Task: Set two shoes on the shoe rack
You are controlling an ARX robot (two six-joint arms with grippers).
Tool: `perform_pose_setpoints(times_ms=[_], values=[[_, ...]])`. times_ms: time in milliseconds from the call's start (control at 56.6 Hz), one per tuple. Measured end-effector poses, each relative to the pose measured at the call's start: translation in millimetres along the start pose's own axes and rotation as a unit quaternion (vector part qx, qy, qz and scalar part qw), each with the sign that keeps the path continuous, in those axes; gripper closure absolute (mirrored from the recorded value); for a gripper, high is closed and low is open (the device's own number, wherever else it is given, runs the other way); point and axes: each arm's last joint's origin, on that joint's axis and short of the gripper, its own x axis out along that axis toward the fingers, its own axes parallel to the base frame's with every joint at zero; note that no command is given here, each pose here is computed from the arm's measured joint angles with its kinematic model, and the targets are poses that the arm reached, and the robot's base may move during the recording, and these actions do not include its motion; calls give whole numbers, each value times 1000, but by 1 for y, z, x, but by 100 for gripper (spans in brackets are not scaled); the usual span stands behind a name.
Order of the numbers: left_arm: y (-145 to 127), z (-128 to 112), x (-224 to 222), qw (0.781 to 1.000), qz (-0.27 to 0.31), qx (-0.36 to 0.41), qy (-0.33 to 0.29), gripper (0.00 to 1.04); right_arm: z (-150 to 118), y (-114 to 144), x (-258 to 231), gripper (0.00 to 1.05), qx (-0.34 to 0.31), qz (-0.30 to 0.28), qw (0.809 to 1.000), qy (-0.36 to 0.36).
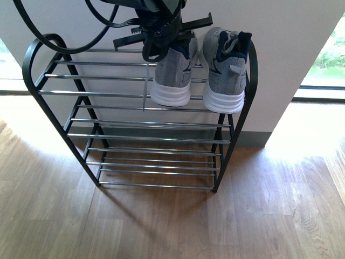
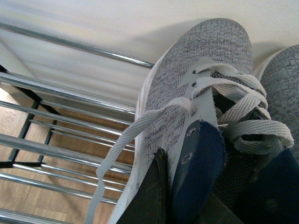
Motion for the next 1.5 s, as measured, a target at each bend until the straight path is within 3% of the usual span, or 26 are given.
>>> perform_pose_setpoints(times_ms=[194,283,389,460,619,672,725,813,990,1149,1503], values=[[-13,-12,-4,999,-36,-5,24,101,0,0,0,9,0,0,1000,0],[-10,-14,-11,998,-58,-4,32,81,0,0,0,9,0,0,1000,0],[-2,-1,-33,996,-84,-14,41,58,0,0,0,9,0,0,1000,0],[6,16,-57,995,-95,-25,28,43,0,0,0,9,0,0,1000,0],[22,46,-101,996,-84,-17,-39,20,0,0,0,9,0,0,1000,0],[41,59,-126,980,-48,18,-193,32,0,0,0,9,0,0,1000,0],[65,60,-149,960,-39,45,-274,42,0,0,0,9,0,0,1000,0],[100,51,-181,937,-30,79,-338,58,0,0,0,9,0,0,1000,0],[144,19,-205,936,-11,110,-333,83,0,0,0,9,0,0,1000,0],[168,-8,-220,941,-12,126,-314,104,0,0,0,9,0,0,1000,0],[210,-45,-264,939,-8,129,-319,104,0,0,0,9,0,0,1000,0]])
